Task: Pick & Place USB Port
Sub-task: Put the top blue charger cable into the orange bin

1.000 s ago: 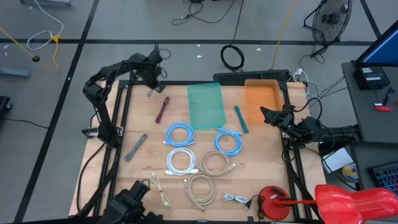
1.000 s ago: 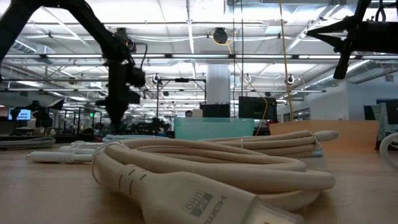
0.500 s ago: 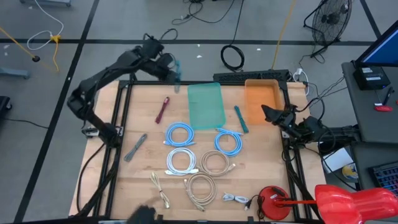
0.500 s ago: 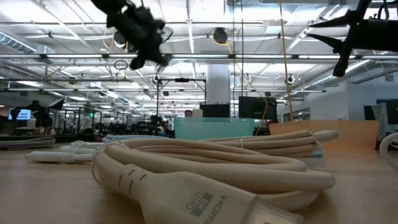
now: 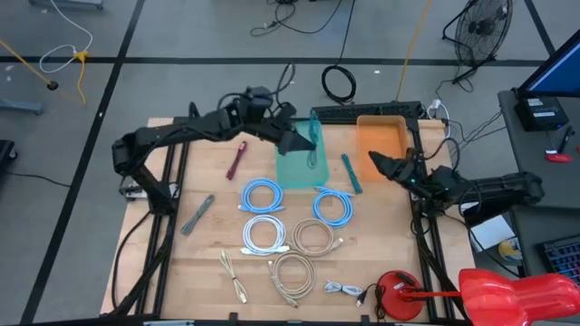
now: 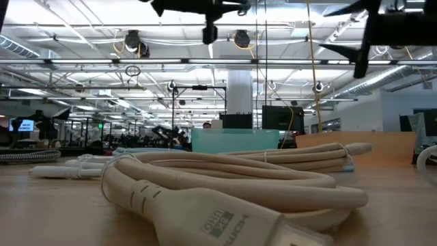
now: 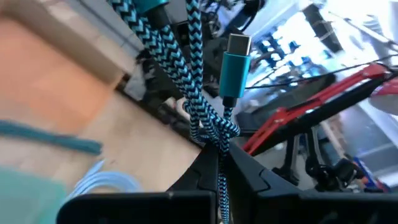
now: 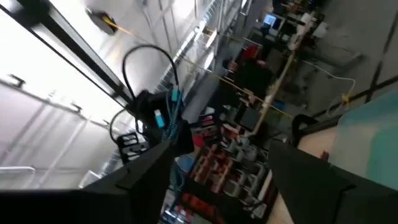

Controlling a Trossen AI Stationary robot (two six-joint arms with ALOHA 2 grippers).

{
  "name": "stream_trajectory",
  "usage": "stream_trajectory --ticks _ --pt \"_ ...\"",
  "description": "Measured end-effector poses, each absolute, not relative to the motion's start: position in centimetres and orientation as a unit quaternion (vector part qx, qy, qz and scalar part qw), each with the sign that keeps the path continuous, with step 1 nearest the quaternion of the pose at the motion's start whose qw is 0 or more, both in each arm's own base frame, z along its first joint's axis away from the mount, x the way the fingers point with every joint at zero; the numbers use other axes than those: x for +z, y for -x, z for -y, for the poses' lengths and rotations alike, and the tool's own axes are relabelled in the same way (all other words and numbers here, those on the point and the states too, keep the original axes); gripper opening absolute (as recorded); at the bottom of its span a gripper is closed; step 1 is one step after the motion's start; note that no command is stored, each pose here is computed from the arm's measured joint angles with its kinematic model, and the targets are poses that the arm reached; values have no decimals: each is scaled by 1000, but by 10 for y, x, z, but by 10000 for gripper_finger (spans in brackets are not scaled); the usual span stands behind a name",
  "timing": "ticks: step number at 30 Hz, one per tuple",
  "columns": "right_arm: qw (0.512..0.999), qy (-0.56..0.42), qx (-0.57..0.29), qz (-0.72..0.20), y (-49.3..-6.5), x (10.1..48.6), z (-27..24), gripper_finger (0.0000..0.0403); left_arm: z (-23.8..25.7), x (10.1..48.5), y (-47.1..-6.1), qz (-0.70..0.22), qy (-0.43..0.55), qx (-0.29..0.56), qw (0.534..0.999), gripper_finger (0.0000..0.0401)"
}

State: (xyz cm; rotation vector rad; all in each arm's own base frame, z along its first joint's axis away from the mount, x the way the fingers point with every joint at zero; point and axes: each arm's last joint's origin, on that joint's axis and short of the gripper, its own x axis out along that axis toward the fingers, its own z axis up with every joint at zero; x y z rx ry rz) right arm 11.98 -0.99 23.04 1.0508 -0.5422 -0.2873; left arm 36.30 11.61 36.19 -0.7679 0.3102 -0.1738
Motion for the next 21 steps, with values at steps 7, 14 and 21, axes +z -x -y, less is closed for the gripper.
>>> stream_trajectory --ticks 7,14,21 --pt "857 -463 -88 209 -158 261 5 290 -105 335 -389 -183 403 -137 886 7" --pt "860 -476 -67 169 -186 268 2 290 -87 334 -396 -194 408 -178 874 7" --pt "859 -484 -32 164 -207 276 -11 290 -84 335 -396 -193 404 -186 875 7"
